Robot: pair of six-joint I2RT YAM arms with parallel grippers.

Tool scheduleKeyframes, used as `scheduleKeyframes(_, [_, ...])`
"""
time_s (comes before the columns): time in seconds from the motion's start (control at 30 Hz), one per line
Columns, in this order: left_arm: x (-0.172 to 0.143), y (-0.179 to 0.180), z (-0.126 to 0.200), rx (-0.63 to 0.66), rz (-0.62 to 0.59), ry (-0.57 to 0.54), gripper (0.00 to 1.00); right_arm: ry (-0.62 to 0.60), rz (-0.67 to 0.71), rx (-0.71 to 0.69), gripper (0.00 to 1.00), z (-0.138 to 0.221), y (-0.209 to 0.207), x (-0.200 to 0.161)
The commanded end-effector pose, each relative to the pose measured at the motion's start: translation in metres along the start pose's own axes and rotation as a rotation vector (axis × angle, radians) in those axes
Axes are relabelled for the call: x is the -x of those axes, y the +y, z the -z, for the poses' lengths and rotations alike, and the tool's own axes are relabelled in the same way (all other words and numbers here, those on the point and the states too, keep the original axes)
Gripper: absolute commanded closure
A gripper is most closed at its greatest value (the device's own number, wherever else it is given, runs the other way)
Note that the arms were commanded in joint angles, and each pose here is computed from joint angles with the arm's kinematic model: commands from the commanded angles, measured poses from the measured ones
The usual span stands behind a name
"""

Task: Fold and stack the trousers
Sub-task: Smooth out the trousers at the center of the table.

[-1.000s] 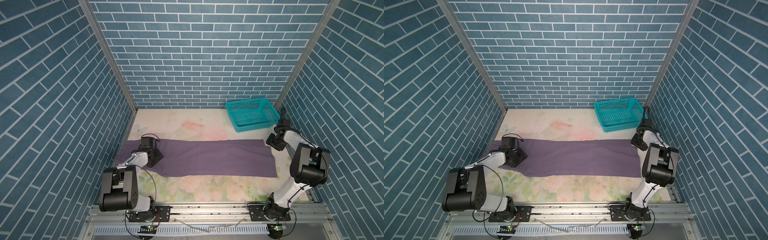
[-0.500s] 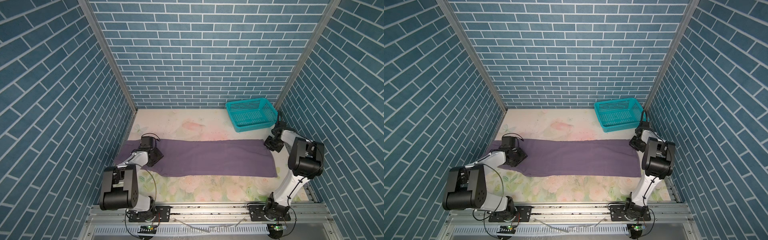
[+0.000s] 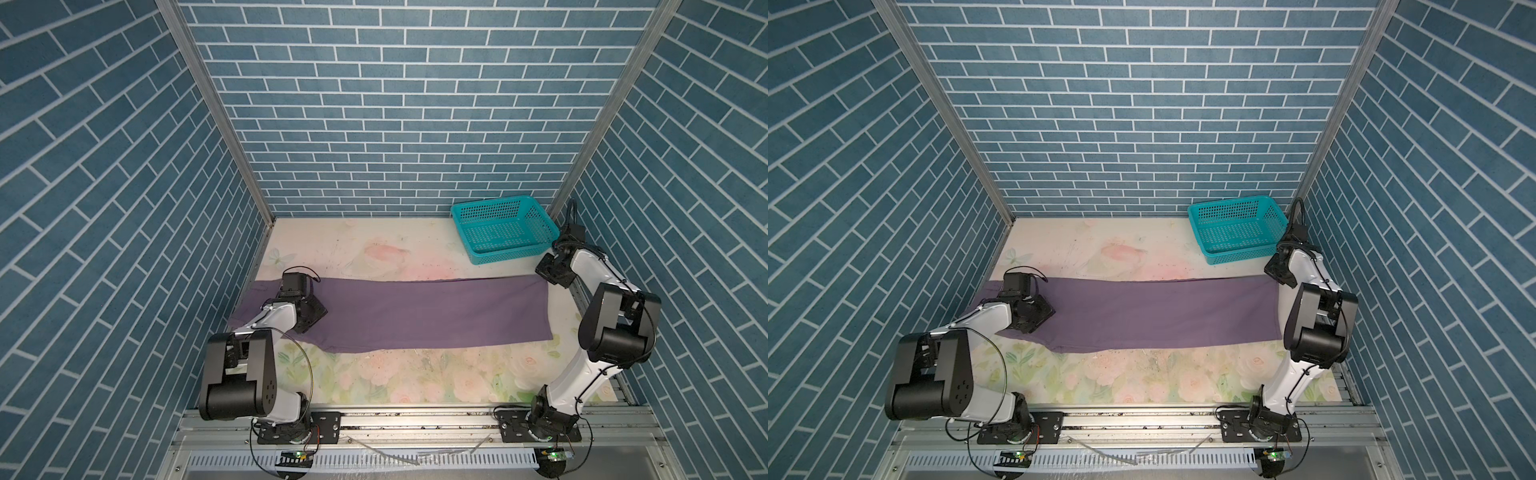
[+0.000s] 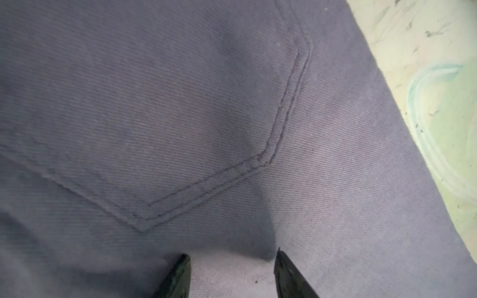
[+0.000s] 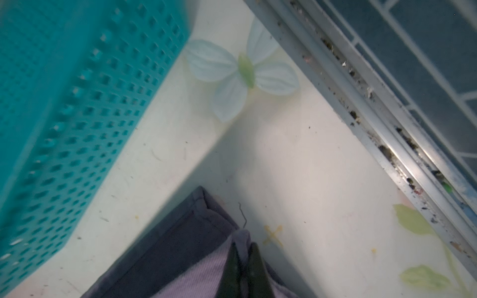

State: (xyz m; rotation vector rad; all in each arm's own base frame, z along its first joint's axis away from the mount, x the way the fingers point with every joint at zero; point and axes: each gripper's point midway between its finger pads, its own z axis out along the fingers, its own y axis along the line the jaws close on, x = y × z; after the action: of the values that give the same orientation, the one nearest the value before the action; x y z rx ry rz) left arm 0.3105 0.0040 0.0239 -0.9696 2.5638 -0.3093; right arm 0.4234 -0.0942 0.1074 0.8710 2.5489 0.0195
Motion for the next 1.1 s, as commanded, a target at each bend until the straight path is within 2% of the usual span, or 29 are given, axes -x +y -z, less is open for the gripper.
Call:
scheduleKeyframes(0.0, [-0.034,0.026,-0.017,0.072,0.008,0.116,0.46,-0.067,-0.011,-0.042,1.0,0.011,-0.006,0.023])
scheduleKeyframes(0.2, [-0.032,0.025,-0.016,0.074,0.007,0.111,0.46,-0.021,0.002,-0.068,0.98,-0.026,-0.007,0.018])
scheduleKeyframes(0.23, [-0.031,0.025,-0.015,0.074,0.009,0.107,0.46,-0.017,0.009,-0.067,0.92,-0.032,-0.006,0.018])
scheduleKeyframes(0.27, [-0.03,0.025,-0.014,0.075,0.009,0.105,0.46,-0.013,0.016,-0.064,0.79,-0.037,-0.005,0.018])
scheduleKeyframes(0.33, [-0.028,0.023,-0.012,0.07,0.011,0.097,0.46,-0.004,0.021,-0.072,0.62,-0.041,-0.006,0.017])
scheduleKeyframes(0.43, [-0.021,0.016,-0.007,0.044,0.023,0.074,0.46,-0.007,0.016,-0.081,0.52,-0.035,-0.011,0.011])
scheduleKeyframes(0.5, [-0.017,0.009,-0.002,0.02,0.03,0.056,0.45,-0.011,0.016,-0.091,0.49,-0.024,-0.018,0.001])
scheduleKeyframes(0.6, [-0.009,-0.003,0.009,-0.014,0.027,0.029,0.44,-0.001,0.008,-0.096,0.43,-0.001,-0.03,-0.028])
scheduleKeyframes(0.77, [0.0,-0.034,0.034,-0.062,-0.03,-0.03,0.43,0.084,-0.002,-0.057,0.31,0.024,-0.04,-0.107])
scheduleKeyframes(0.9, [-0.003,-0.059,0.051,-0.105,-0.084,-0.062,0.42,0.187,-0.053,-0.008,0.3,0.023,-0.048,-0.162])
scheduleKeyframes(1.07, [-0.017,-0.075,0.061,-0.124,-0.144,-0.076,0.41,0.244,-0.09,-0.021,0.3,0.019,-0.062,-0.197])
